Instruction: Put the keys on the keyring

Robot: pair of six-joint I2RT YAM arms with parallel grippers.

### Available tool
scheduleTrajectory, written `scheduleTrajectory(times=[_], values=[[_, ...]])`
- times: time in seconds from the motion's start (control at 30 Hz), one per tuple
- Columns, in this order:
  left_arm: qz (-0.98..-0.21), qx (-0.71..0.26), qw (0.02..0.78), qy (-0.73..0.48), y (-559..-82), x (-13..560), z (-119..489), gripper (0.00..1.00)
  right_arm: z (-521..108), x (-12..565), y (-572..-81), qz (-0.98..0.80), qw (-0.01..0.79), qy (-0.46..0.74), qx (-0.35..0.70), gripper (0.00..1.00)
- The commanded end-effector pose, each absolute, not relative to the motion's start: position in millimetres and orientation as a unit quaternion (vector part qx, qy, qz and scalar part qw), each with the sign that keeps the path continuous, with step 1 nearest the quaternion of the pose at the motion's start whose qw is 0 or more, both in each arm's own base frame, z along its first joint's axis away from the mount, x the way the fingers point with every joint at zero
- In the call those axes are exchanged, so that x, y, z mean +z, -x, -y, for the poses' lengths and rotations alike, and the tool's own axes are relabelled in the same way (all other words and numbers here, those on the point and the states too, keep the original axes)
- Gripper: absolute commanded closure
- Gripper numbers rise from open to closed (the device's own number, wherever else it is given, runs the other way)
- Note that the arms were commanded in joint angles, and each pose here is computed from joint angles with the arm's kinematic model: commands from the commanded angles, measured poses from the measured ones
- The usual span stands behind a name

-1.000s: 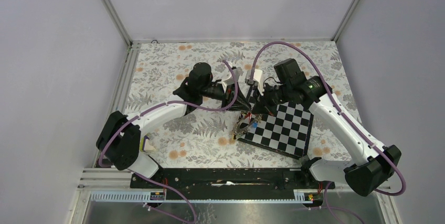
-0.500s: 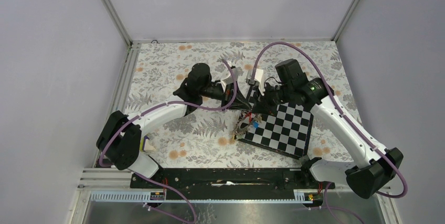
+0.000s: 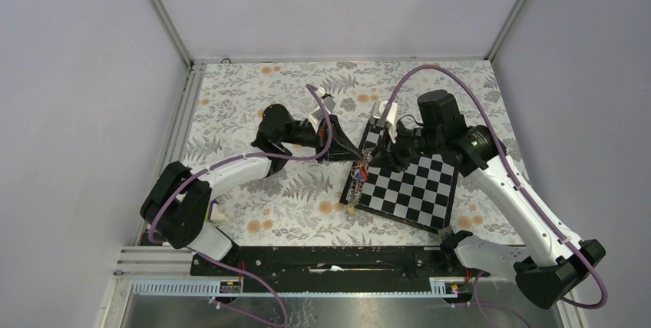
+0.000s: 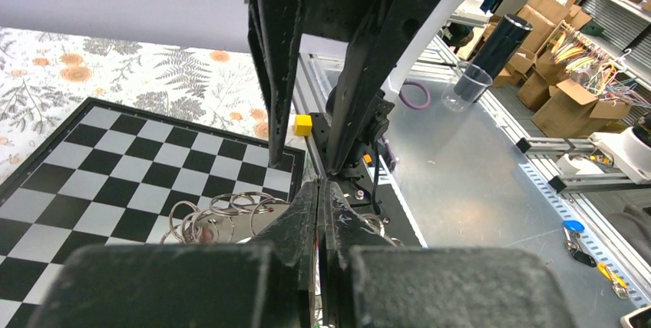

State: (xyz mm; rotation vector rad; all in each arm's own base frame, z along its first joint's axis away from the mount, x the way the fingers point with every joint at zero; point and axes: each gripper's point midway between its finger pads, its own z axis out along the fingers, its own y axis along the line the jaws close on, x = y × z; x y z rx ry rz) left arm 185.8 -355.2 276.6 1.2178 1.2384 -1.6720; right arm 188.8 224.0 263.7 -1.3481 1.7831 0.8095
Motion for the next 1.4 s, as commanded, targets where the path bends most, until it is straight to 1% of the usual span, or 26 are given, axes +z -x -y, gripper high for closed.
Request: scheduleTrajectory(times=[0.0,0.53,0.83,1.27,1.37], values=[[-0.419,-0.660,0.398,-0.480,-174,309,348,1.00,-234,271,-191,-0.670,0.387,0.535,0.340,0.60],[-0.427,-0.663,0.403,-0.464,-177,305,348,1.00,-240,273,-182,-0.656,0.377,0.540,0.369,0.62],[-0.432,-0.661,0.403,-0.463,-179,303,349,1.00,-242,275,-178,-0.649,0.376,0.544,0.377,0.65],[-0.437,-0.657,0.403,-0.463,-180,299,349,1.00,-247,272,-183,-0.654,0.362,0.539,0.388,0.82],[-0.440,-0.653,0.404,-0.465,-180,297,349,1.00,-247,273,-184,-0.653,0.365,0.540,0.385,0.92]])
